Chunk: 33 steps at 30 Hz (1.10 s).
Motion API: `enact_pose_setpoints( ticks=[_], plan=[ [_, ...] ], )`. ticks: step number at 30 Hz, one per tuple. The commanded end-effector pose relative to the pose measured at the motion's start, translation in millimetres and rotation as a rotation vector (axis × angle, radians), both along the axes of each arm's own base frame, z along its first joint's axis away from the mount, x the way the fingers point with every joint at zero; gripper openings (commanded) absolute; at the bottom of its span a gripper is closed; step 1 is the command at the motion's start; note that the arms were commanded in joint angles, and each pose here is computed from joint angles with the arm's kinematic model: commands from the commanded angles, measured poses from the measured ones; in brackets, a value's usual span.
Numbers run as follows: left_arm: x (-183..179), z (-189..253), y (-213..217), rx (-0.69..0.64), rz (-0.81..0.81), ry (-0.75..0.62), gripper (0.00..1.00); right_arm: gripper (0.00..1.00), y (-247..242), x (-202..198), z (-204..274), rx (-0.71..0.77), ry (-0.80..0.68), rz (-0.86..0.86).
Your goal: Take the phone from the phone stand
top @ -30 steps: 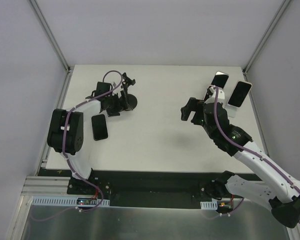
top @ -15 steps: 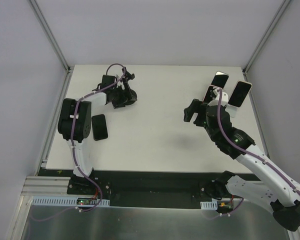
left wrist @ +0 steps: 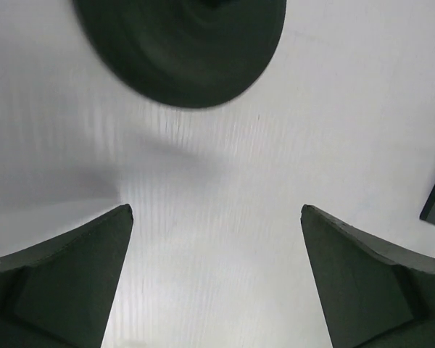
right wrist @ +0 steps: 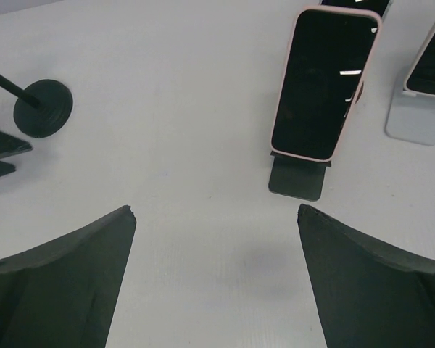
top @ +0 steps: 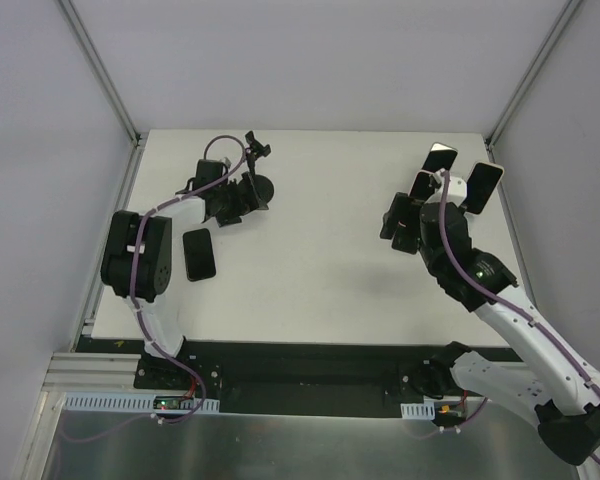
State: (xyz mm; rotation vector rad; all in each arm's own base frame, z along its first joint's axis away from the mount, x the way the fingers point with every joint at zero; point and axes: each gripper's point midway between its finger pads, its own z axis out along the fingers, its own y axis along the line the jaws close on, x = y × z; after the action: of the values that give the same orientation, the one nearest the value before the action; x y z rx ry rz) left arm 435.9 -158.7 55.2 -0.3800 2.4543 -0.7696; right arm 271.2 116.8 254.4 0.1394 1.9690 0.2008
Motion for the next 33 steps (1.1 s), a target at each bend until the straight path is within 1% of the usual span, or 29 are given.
enact_pose_setpoints(
  ticks=[1,2,3,5,6,7,8,9,11,12,14,15,17,18,20,21,27,31,33],
  plan=[
    [-27.4,38.6,14.6,0.073,-0.012,-0.117,0.99,0.96,-14.8,12.5,22.2,-0.046,-0.001,-0.023],
    [-33.2,43.1,17.6,0.082,-0.013,-0.129,0.99,0.96,-15.3,14.3,21.1,-0.045,0.011,-0.02],
    [-38.7,62.7,19.5,0.085,-0.012,-0.178,0.99,0.96,-22.9,18.6,20.6,-0.049,0.021,-0.045],
    [-56.3,66.5,26.3,0.118,-0.023,-0.184,0.99,0.96,-27.2,25.6,17.5,-0.056,0.053,-0.062],
    [-62.4,86.2,30.0,0.135,-0.032,-0.241,0.99,0.96,-34.7,30.3,15.1,-0.06,0.066,-0.091],
    [-68.8,91.0,33.2,0.153,-0.039,-0.256,0.99,0.96,-37.5,35.4,7.5,-0.071,0.095,-0.103],
    [-77.8,92.5,39.2,0.184,-0.04,-0.25,0.99,0.96,-38.3,39.8,7.8,-0.06,0.104,-0.108],
    [-84.9,112.0,44.6,0.216,-0.053,-0.319,0.99,0.96,-45.5,47.7,-1.0,-0.064,0.135,-0.134],
    [-99.3,115.3,59.0,0.284,-0.041,-0.343,0.99,0.96,-52.1,57.1,-7.2,-0.043,0.166,-0.155],
    [-109.0,132.2,65.3,0.32,-0.047,-0.411,0.99,0.96,-53.5,66.0,-13.5,-0.046,0.19,-0.164],
    [-124.0,132.4,77.3,0.377,-0.038,-0.426,0.99,0.96,-54.9,76.5,-19.5,-0.037,0.207,-0.172],
    [-135.2,143.1,86.7,0.416,-0.023,-0.461,0.99,0.96,-59.3,85.7,-25.3,-0.041,0.222,-0.19],
    [-148.9,142.2,94.9,0.44,0.001,-0.48,0.99,0.96,-61.9,97.0,-28.3,-0.04,0.218,-0.204],
    [-158.0,155.8,99.3,0.441,0.028,-0.539,0.99,0.96,-65.4,104.1,-37.9,-0.047,0.239,-0.217],
    [-169.0,149.2,107.6,0.46,0.061,-0.556,0.99,0.96,-69.5,115.8,-39.3,-0.04,0.232,-0.235],
    [-176.7,148.2,112.2,0.471,0.078,-0.582,0.99,0.96,-70.2,121.2,-48.8,-0.048,0.257,-0.24],
    [-186.3,138.1,135.0,0.569,0.145,-0.604,0.99,0.96,-81.0,144.9,-61.9,-0.075,0.262,-0.298],
    [-177.2,145.5,141.0,0.615,0.155,-0.614,0.99,0.96,-80.7,154.6,-72.1,-0.077,0.271,-0.285],
    [-174.0,142.8,138.9,0.613,0.132,-0.599,0.99,0.96,-83.0,157.4,-76.1,-0.083,0.28,-0.297]
  ],
)
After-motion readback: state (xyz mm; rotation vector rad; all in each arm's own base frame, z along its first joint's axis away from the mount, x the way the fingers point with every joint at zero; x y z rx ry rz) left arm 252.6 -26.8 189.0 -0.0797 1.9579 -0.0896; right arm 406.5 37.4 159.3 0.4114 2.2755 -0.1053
